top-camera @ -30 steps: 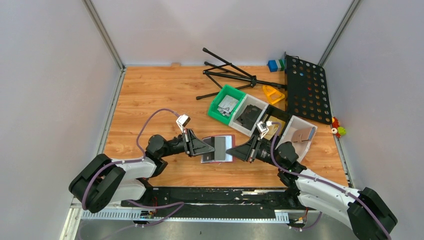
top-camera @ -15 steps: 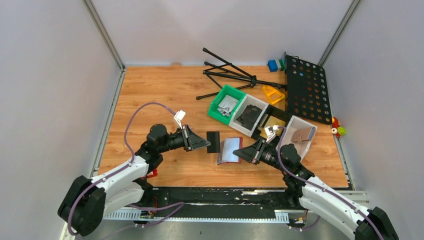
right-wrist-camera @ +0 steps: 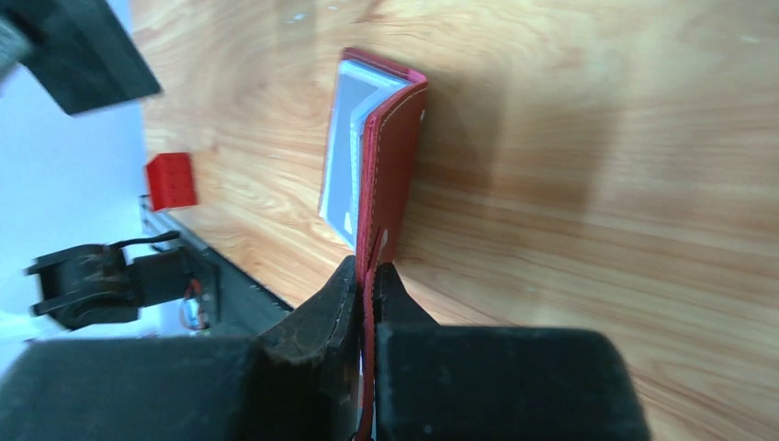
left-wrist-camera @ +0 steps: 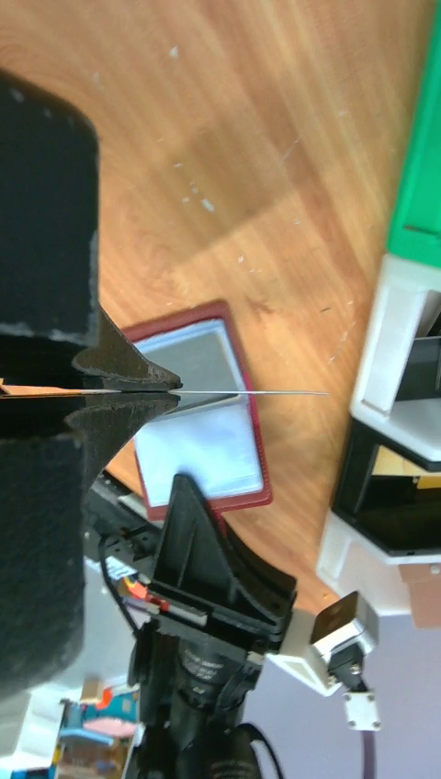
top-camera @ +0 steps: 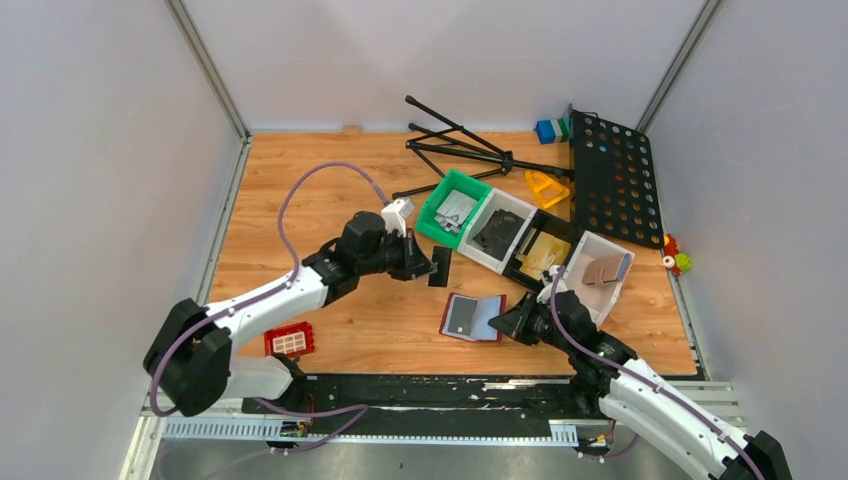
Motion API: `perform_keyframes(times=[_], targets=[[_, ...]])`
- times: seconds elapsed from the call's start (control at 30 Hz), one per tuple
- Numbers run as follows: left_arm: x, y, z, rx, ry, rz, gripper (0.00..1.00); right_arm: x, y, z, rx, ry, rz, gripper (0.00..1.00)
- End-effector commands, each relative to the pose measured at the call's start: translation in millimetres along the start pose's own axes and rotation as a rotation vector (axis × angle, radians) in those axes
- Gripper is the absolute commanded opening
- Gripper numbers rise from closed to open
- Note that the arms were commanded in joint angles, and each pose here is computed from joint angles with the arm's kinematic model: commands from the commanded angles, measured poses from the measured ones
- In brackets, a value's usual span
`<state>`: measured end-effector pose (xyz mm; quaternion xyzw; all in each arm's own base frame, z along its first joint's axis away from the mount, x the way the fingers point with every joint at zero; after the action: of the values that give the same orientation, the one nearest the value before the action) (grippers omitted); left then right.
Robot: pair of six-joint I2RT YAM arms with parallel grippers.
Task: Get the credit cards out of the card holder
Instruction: Remove the credit card from the card holder, then place the credit card in the storage box.
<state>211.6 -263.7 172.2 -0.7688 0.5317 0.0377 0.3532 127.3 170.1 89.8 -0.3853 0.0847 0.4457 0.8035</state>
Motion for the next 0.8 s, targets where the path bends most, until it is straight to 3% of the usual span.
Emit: perform_keyframes(times=[0.0,0.2,0.43,0.77], targets=[[20.5,-33.5,-13.3,0.137,-0.026,-0.067,0.0,-6.9,-11.1,-10.3,-0.072,0.117,-0.033,0.0],[72.8,-52.5,-31.9,0.195,0.025,-0.004,0.0,-7.9,-13.0,-15.7,-0.116,0.148,-0.04,0.0],[130.6,-67.3,-29.2,0.289,-0.059,0.093,0.0,-9.3,-18.8,-10.5,-0.167,0.128,-0.057,0.0],[195.8,-77.8,-30.5,0.29,-0.036,0.166,0.0,-10.0,-26.6,4.7,-0.253,0.04,-0.081,0.0]])
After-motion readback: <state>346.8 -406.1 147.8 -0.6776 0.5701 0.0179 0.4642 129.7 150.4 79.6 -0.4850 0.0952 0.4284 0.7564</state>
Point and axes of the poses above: each gripper's point midway between its finger pads, its own x axis out along the fingers, its own z axis along the line the jaws close on, y = z × x, the point moved 4 cm from there along -x, back along the fingers, and after that the axes turned 10 degrees about -x, right-handed, at the moved point
